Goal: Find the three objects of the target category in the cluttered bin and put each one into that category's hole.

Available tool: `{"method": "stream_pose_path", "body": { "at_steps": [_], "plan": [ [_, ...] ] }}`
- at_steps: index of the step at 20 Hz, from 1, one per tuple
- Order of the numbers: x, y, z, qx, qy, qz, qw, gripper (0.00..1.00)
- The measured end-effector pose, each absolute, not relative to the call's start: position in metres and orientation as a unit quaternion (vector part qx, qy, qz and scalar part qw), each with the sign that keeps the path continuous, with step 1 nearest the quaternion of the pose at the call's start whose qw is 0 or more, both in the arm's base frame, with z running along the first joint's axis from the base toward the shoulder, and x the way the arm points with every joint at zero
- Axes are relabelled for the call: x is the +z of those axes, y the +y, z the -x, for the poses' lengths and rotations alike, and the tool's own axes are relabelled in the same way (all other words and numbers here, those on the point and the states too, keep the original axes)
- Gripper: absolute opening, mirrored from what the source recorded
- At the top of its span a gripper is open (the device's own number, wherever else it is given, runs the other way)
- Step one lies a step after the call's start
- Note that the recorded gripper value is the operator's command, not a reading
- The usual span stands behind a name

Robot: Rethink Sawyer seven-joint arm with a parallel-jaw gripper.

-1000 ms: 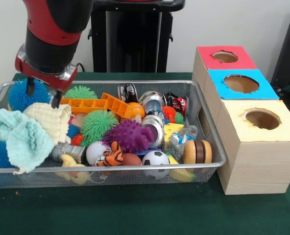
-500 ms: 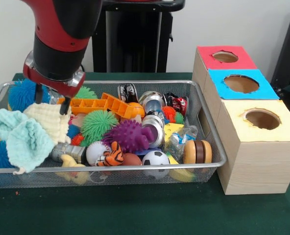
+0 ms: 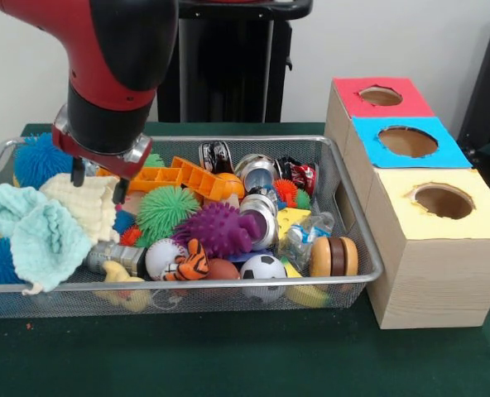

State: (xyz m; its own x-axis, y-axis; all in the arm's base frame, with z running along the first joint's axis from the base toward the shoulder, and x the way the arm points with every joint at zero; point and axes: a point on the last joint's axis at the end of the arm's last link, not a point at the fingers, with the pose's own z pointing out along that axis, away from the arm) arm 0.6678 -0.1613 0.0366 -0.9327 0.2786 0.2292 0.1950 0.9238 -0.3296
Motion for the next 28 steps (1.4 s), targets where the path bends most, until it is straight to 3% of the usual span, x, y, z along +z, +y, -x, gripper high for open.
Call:
{"method": "stream_pose_path", "body": {
  "at_steps": [17,28],
  "plan": [
    [-0.007,-0.147,-0.647,0.157,-0.965,0.112,0.178,1.00],
    [0.007,-0.148,-0.645,0.193,-0.951,0.109,0.214,1.00]
  ]
}}
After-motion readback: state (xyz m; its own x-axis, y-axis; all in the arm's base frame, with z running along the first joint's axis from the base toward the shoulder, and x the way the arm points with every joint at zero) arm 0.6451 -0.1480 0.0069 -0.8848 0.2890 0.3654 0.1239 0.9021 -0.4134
